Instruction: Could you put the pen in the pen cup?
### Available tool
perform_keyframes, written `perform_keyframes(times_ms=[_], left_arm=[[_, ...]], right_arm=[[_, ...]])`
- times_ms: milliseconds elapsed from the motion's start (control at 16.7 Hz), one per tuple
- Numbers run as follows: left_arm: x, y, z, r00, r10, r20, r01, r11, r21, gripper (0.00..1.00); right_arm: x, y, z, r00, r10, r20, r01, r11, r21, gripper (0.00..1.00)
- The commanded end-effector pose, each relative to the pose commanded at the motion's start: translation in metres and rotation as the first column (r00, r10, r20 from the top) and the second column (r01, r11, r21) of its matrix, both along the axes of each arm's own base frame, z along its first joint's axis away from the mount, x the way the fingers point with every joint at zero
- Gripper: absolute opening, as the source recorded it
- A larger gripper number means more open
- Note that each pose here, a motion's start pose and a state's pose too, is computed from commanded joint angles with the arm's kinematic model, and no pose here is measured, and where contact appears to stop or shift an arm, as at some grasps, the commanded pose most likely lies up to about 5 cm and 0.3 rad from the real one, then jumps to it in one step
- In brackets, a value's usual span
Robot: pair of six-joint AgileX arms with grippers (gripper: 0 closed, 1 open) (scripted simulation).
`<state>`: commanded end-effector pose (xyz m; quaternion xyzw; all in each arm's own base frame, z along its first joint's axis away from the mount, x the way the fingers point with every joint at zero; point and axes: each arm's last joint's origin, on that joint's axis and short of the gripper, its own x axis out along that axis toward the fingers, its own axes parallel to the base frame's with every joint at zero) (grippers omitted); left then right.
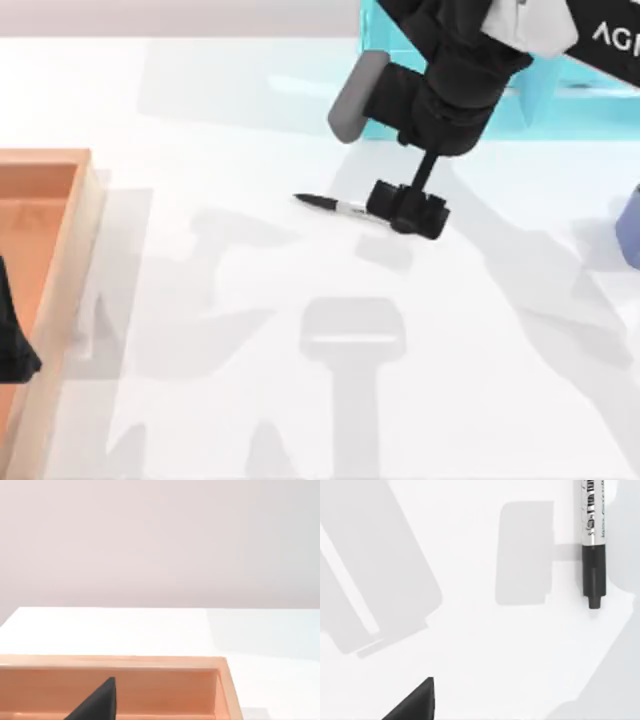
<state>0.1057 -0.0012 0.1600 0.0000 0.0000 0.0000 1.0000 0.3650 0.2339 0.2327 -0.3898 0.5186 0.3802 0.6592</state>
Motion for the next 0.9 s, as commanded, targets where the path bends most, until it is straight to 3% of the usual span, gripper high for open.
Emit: perform_keyframes(times_ms=[420,900], left_arm=[[0.000,0.000,0.000,1.000,0.000,0.000,0.000,1.000,0.000,1.00],[0.000,0.000,0.000,1.000,0.000,0.000,0.000,1.000,0.000,1.00]], right_arm=[[0.045,0.051,-0.043,0.995,0.073,-0.064,-0.082,0.987,-0.140,1.00],[0.059,0.059,-0.050,0.998,0.063,-0.023,-0.066,0.983,-0.170,1.00]])
